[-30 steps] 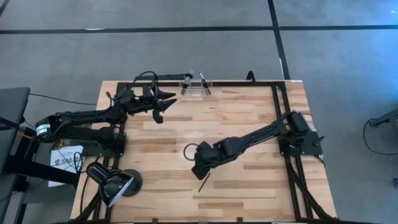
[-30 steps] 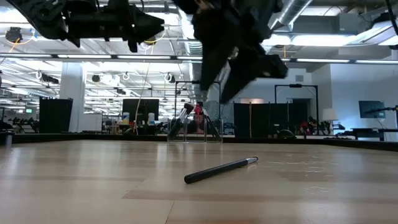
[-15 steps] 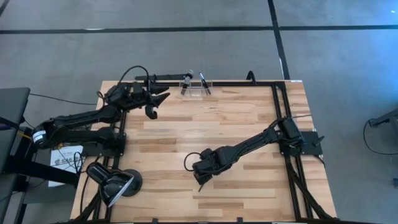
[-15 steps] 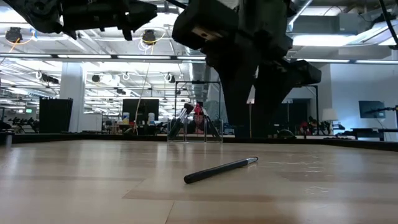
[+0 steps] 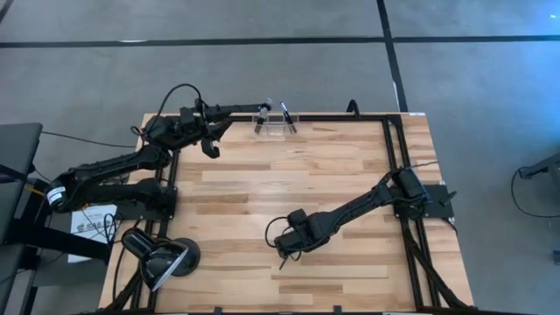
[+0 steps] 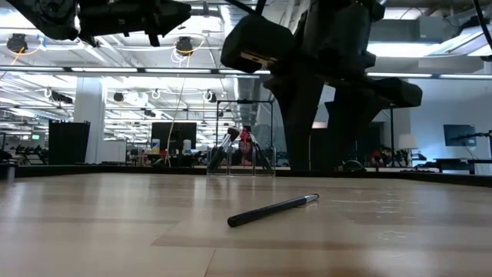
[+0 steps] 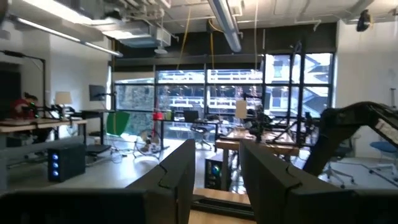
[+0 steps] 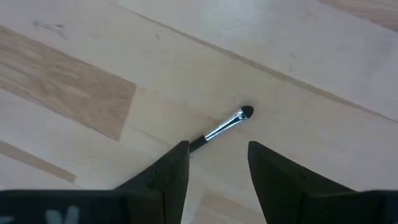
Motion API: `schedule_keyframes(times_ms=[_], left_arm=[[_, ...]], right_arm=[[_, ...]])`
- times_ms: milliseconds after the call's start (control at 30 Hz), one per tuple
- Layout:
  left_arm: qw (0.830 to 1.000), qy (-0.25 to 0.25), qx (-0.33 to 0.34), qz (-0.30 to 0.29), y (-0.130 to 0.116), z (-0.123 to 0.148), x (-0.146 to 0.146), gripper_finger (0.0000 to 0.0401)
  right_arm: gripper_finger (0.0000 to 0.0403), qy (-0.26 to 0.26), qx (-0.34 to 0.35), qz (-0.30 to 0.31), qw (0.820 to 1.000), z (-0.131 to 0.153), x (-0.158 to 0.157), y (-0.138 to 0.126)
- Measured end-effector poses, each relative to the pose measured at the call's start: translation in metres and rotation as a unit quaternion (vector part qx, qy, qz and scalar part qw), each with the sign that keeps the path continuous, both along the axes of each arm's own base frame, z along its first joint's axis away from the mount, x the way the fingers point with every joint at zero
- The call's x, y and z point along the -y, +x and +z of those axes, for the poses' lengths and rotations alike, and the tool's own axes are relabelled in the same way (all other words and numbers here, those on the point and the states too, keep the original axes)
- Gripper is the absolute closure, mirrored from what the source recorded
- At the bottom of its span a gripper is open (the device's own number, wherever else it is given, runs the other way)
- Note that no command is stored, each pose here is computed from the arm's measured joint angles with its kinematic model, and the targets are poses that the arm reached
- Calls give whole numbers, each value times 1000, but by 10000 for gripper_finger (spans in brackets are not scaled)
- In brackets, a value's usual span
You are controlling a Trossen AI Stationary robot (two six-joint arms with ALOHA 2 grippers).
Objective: Sort items
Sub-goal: Put the eyeshadow brush into the right section of the transparent organizer
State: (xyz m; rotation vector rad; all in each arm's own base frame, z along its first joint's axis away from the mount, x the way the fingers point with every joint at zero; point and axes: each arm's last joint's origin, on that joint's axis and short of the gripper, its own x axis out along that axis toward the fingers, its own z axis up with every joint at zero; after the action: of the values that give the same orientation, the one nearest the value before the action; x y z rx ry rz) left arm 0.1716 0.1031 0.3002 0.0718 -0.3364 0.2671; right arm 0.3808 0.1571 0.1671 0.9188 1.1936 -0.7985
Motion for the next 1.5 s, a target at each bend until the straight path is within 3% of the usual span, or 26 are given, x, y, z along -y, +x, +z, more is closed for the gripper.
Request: schedule_keyframes(times_ms=[433, 933, 1167, 1500], left_arm=[[1000, 4, 6, 7, -2, 1, -2, 280], [1000, 4, 10, 5, -2, 1, -2, 280], [1000, 4, 9, 5, -2, 1, -2, 280], [1000, 4, 9, 5, -2, 1, -2, 280]], right_arm=[[249, 5, 20, -26, 999, 1, -6, 1], [249, 0, -16, -17, 1000, -32, -6, 7], [249, 4, -28, -1, 1000, -34, -8, 6], [311, 7, -45, 44, 998, -33, -11, 1]])
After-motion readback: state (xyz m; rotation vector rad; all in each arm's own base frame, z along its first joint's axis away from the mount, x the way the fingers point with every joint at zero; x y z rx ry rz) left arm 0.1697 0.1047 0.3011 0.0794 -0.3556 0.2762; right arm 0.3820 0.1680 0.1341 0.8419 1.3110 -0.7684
